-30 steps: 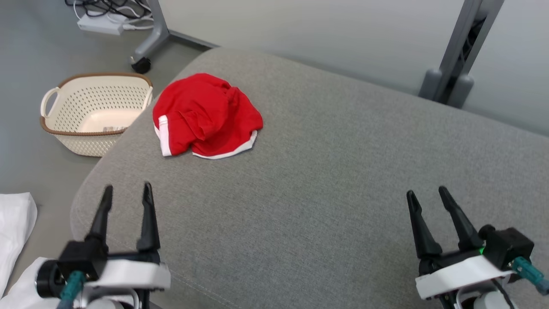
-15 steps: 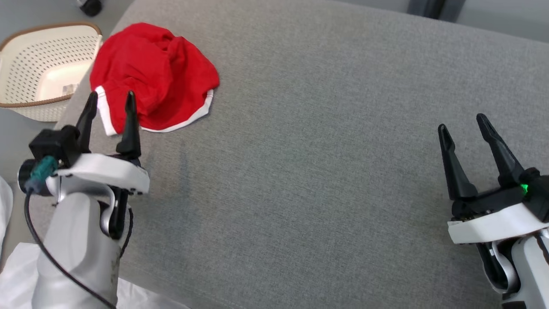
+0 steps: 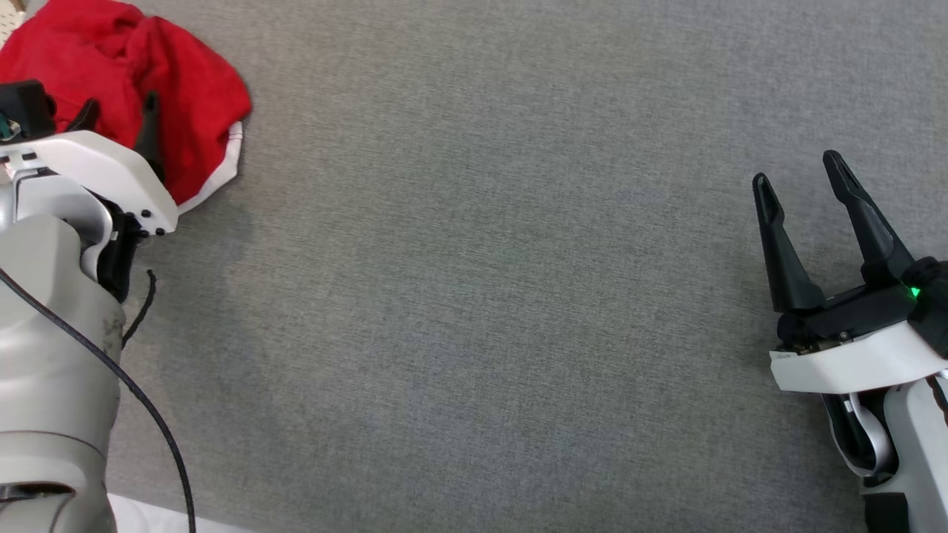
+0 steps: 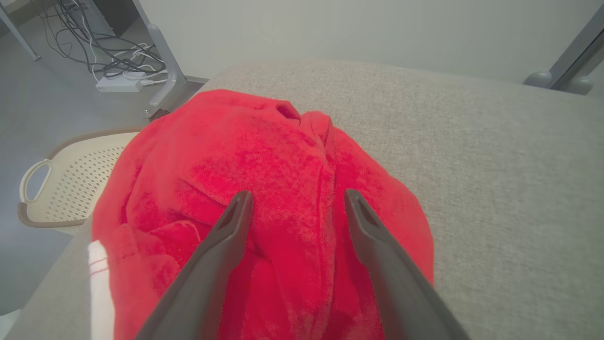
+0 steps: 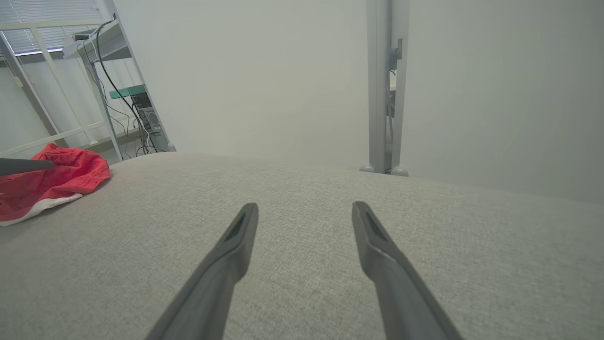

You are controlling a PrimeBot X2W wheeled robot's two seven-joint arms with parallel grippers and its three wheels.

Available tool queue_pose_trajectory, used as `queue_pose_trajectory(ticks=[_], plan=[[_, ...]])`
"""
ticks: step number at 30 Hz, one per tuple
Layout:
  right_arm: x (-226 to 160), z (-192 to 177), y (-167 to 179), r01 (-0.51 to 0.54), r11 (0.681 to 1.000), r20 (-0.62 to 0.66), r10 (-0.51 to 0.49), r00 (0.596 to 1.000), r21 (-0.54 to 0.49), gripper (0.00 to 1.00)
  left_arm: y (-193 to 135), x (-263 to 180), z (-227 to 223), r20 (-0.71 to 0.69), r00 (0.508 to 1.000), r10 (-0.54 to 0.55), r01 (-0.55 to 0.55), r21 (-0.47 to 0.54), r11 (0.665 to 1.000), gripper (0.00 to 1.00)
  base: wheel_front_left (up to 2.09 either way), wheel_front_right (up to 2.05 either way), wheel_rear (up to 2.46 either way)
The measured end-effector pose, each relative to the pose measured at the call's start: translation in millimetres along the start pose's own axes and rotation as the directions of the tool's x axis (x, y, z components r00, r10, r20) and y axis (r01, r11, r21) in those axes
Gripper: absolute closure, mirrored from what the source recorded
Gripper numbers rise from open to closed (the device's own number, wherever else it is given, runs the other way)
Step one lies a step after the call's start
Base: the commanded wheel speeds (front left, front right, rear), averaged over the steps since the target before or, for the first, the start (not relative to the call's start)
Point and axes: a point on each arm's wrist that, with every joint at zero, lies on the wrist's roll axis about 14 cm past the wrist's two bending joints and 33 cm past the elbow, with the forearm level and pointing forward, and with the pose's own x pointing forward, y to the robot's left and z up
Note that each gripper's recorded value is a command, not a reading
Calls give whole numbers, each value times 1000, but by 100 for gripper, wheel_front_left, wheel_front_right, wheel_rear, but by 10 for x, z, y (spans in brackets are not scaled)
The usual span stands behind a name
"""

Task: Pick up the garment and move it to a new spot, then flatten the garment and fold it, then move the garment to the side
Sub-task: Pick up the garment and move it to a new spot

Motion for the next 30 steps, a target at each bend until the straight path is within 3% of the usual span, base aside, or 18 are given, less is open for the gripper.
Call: queue_pose_trajectory(ticks=[6, 7, 8, 9, 14, 22, 25, 30], plan=[[-24, -60, -75, 26, 1000, -8, -26, 1000, 13, 0, 74, 148, -140, -105, 993, 60, -58, 23, 998, 3, 0, 0, 0], [-33, -72, -83, 32, 999, -11, -32, 999, 16, 0, 55, 174, -138, -112, 992, 60, -58, 23, 998, 47, 0, 0, 0], [-42, -80, -92, 36, 999, -13, -35, 999, 17, 0, 32, 195, -141, -118, 991, 58, -56, 22, 998, 67, 0, 0, 0], [-50, -86, -103, 40, 999, -15, -39, 999, 18, 0, 23, 207, -156, -126, 990, 60, -58, 17, 998, 100, 0, 0, 0], [-71, -70, -148, 60, 998, -15, -59, 998, 17, 0, 46, 220, -103, -87, 994, 71, -69, 23, 997, 100, 0, 0, 0], [-87, 171, -75, 68, 998, 28, -69, 997, 18, 0, -231, 92, 587, 218, 976, -24, 15, 43, 999, 100, 0, 0, 0], [-128, 320, -50, 78, 997, 53, -79, 995, 12, 0, -387, -46, 972, 335, 939, -79, 69, 42, 997, 100, 0, 0, 0], [-249, 618, -39, 111, 994, 107, -110, 988, 3, 0, -762, -532, 1668, 568, 801, -188, 179, 72, 981, 100, 0, 0, 0]])
